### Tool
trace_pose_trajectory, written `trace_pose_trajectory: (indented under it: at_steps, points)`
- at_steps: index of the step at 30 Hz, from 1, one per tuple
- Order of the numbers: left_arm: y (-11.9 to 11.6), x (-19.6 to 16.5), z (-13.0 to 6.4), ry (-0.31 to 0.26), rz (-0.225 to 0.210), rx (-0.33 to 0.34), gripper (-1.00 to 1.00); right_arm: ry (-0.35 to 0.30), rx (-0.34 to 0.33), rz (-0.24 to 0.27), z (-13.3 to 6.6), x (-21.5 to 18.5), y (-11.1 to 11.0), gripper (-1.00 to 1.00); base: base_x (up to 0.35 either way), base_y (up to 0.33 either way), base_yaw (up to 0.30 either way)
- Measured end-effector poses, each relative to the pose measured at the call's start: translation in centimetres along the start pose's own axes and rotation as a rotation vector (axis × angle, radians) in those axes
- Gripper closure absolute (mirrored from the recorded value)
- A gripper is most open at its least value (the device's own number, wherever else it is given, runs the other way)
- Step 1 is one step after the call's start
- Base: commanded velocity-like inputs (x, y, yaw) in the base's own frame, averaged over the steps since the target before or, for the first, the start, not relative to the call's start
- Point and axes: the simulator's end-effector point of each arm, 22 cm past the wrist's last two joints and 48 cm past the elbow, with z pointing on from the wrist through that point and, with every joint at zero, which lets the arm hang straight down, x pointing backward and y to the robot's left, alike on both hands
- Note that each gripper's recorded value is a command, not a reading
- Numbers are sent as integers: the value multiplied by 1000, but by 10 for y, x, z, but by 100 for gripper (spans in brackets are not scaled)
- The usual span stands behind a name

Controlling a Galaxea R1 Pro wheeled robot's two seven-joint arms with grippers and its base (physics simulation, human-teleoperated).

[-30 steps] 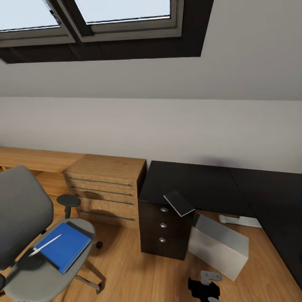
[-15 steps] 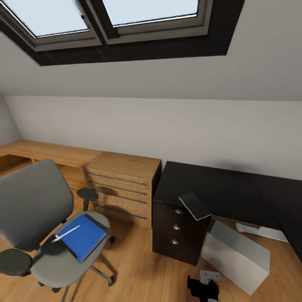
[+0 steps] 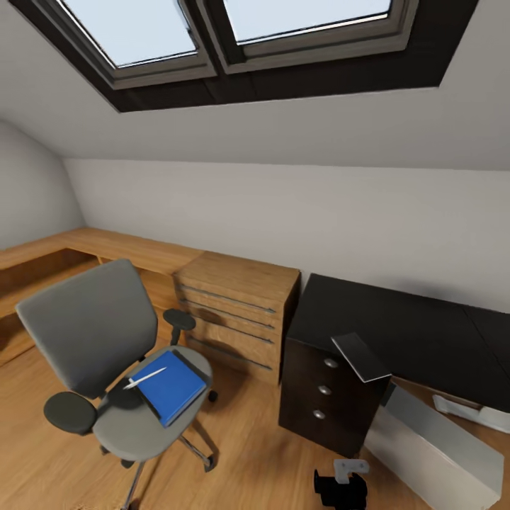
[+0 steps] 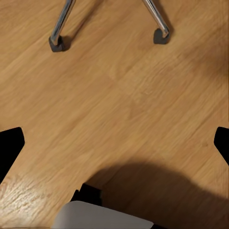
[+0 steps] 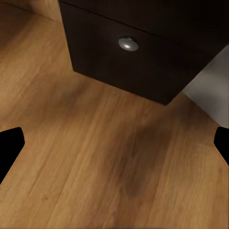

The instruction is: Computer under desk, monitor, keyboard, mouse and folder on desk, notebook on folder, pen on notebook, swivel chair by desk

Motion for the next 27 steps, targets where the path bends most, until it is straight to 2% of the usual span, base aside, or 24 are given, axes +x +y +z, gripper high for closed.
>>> trace_pose_trajectory:
  at_steps: [27]
  points:
    - [4,8,0,18,4,-9,-100,19,-5,-5,2,10,2,-100,0,0,249]
